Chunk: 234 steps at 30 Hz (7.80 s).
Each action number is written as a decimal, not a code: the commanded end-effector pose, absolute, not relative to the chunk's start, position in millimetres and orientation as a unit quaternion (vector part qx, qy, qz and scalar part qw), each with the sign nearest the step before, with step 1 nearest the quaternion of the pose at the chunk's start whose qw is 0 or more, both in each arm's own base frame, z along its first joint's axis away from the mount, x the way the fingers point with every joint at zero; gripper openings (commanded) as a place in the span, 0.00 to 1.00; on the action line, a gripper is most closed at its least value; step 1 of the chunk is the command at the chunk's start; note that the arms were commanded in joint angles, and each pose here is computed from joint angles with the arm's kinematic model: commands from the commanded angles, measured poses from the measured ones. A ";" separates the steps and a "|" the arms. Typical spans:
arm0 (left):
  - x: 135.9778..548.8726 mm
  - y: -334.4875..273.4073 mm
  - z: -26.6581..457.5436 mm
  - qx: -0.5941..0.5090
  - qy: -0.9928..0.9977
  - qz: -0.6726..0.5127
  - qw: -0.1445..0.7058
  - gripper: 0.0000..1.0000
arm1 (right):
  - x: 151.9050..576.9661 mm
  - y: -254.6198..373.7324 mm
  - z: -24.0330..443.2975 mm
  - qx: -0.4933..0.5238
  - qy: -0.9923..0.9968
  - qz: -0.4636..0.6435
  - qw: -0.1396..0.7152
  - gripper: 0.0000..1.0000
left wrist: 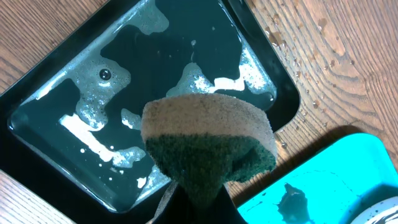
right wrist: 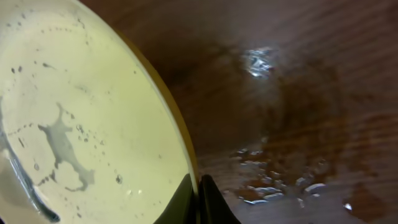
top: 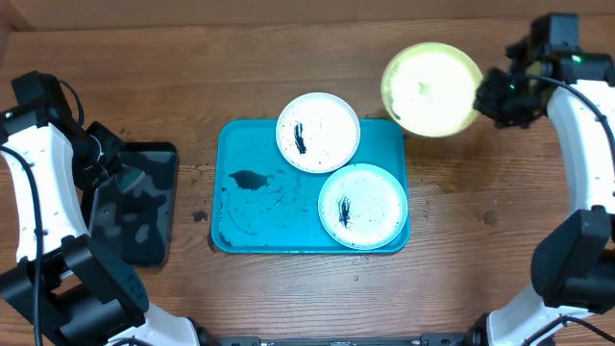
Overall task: Clean dirty plates on tray and stack at the side
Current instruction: 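Lift the yellow-rimmed plate with the right gripper and place it right of tray, then release the plate, move right gripper to grip the upper white plate rim, then scrub the upper white plate with the sponge in the left gripper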
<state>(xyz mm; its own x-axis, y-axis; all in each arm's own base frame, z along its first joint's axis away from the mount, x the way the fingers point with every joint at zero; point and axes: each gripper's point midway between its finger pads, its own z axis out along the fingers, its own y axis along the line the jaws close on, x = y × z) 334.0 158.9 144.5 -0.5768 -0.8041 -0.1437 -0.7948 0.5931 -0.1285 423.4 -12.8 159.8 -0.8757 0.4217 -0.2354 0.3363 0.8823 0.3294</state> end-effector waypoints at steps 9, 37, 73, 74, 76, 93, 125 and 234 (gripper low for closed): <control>332.2 160.4 145.9 -0.460 0.883 -0.024 0.095 0.04 | 418.2 -61.5 82.2 0.282 0.939 0.078 0.181 0.04; 350.2 134.8 150.3 -0.388 0.910 -0.097 0.111 0.04 | 445.3 71.7 127.7 0.108 0.934 0.283 0.189 0.42; 378.2 49.6 151.9 -0.250 0.955 -0.108 0.115 0.04 | 439.1 224.2 27.4 0.019 0.967 0.187 0.171 0.17; 378.3 48.7 151.9 -0.249 0.956 -0.108 0.115 0.04 | 437.8 226.4 27.3 0.016 0.967 0.187 0.171 0.14; 378.6 45.8 151.9 -0.246 0.956 -0.109 0.114 0.04 | 435.2 231.1 27.3 0.011 0.967 0.188 0.169 0.08; 382.9 -57.0 158.2 -0.118 0.971 -0.179 0.103 0.04 | 377.7 306.0 29.8 -0.030 0.962 0.252 0.098 0.04; 350.2 -80.8 -14.1 -0.116 0.986 -0.012 -0.116 0.04 | 362.5 307.9 19.9 -0.012 0.975 0.199 0.097 0.04; 396.1 6.5 73.4 -0.184 0.955 0.229 0.046 0.04 | 379.2 311.1 56.3 -0.065 0.963 0.232 0.121 0.04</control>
<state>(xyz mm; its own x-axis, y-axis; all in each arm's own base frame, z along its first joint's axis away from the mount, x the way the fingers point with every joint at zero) 370.8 -13.0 34.9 -0.9678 -0.2497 -0.0312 -0.2348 0.8514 0.4691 355.1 314.6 24.8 -0.9868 -0.0468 -0.1548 -0.1111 0.8918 0.4386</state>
